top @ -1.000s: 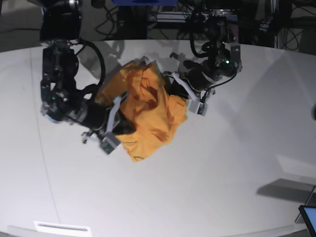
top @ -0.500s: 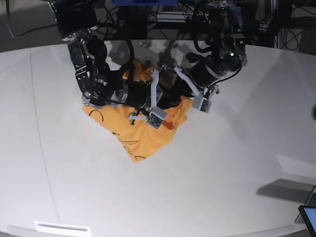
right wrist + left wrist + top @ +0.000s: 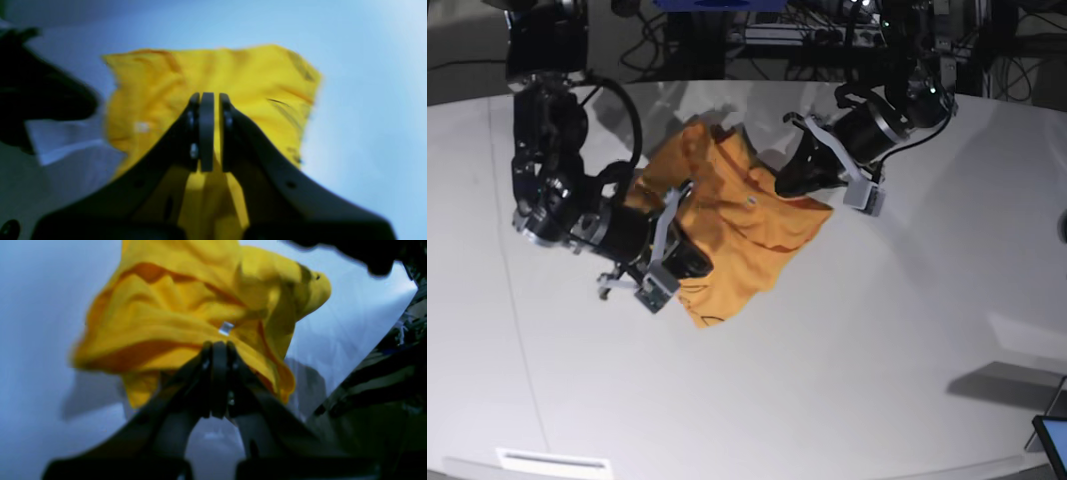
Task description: Fold the T-shirt properly
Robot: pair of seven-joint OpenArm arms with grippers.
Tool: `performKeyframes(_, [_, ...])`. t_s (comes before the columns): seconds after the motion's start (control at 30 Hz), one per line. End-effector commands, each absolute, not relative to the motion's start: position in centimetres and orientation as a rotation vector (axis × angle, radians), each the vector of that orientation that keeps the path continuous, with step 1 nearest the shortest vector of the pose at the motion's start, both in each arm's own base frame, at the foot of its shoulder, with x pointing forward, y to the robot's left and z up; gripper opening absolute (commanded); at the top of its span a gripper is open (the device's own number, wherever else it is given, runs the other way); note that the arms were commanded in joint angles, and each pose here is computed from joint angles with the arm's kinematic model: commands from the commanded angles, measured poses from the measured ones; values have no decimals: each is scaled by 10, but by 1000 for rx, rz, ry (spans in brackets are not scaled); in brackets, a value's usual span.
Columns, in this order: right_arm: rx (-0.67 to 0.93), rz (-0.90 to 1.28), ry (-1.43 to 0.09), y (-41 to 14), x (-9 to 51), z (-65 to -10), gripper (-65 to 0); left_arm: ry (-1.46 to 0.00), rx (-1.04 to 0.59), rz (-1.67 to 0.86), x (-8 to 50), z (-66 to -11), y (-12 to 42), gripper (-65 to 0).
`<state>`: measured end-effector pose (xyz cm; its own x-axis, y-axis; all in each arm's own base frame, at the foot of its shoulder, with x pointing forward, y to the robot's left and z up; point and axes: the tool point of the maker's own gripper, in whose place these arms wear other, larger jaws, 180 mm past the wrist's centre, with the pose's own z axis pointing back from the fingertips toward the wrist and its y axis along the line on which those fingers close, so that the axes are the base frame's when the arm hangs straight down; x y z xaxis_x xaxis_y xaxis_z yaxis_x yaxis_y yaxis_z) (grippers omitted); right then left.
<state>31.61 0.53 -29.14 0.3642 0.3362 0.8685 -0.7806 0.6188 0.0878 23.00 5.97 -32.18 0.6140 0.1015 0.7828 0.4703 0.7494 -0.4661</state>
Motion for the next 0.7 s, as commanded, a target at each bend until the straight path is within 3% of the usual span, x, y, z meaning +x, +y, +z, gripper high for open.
performKeyframes(0.0, [566,782,-1013,9,327,-272,-609,-952,-766,-228,233,-305,54,-650])
performKeyframes(0.27, [568,745,-990,3,373,-281,-609,-976,-875,-193,237,-292,26,-650])
performKeyframes(0.5, [528,860,-899,30,380,-322,-609,-970,-841,-251,241,-297,16,-650])
performKeyframes(0.67, [541,825,-832,28,386,-348,-609,-969,-843,-216,260,-305,17,-650])
